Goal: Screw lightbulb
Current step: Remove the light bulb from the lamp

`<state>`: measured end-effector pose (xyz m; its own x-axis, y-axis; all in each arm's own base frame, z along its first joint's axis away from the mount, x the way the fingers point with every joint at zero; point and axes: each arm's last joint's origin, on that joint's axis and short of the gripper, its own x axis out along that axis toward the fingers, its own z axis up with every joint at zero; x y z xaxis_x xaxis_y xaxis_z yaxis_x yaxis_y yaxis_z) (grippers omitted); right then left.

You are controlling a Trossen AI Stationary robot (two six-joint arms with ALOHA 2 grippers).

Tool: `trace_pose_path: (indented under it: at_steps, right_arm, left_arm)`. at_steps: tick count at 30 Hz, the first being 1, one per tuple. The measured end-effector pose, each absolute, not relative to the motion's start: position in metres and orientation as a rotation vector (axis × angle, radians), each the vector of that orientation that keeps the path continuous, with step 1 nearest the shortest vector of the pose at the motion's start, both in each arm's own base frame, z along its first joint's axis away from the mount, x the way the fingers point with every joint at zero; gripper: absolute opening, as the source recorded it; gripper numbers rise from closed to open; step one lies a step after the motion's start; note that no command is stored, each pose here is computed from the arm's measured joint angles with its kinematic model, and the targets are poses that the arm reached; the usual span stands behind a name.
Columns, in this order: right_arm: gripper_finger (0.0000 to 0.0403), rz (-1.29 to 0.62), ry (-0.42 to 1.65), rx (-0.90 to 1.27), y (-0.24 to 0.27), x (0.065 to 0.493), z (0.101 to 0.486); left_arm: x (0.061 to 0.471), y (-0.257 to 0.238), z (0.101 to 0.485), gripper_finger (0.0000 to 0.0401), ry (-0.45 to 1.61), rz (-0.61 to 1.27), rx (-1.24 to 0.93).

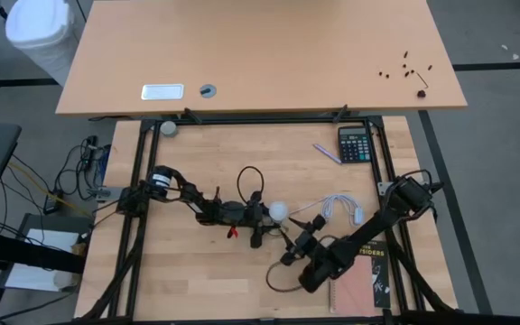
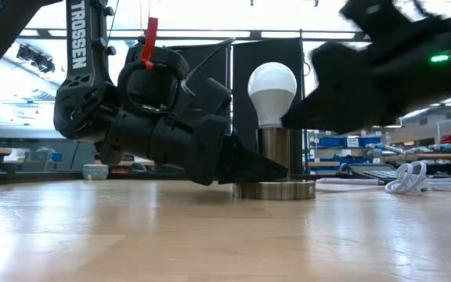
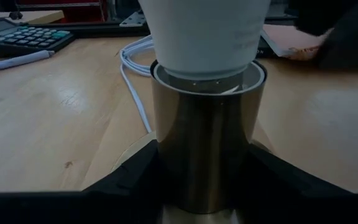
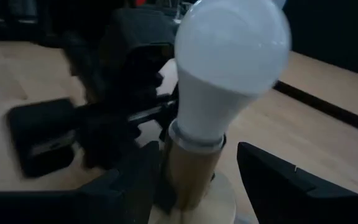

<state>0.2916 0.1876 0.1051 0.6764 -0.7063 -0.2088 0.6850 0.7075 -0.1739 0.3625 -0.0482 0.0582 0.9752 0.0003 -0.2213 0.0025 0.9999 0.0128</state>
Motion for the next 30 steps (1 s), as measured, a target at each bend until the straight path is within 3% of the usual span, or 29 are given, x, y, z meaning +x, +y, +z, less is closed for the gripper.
trace_pose_path:
  at_steps: [23, 30]
  right_arm:
    - [0.0224, -0.741, 0.367, -0.192, 0.167, 0.321, 0.112]
    - [0.0180, -0.745, 0.376, -0.208, 0.161, 0.325, 0.113]
  left_arm:
    - [0.362, -0.051, 0.057, 0.0198, 0.237, -0.024, 0.029]
    - [0.362, -0.051, 0.057, 0.0198, 0.237, -0.023, 0.022]
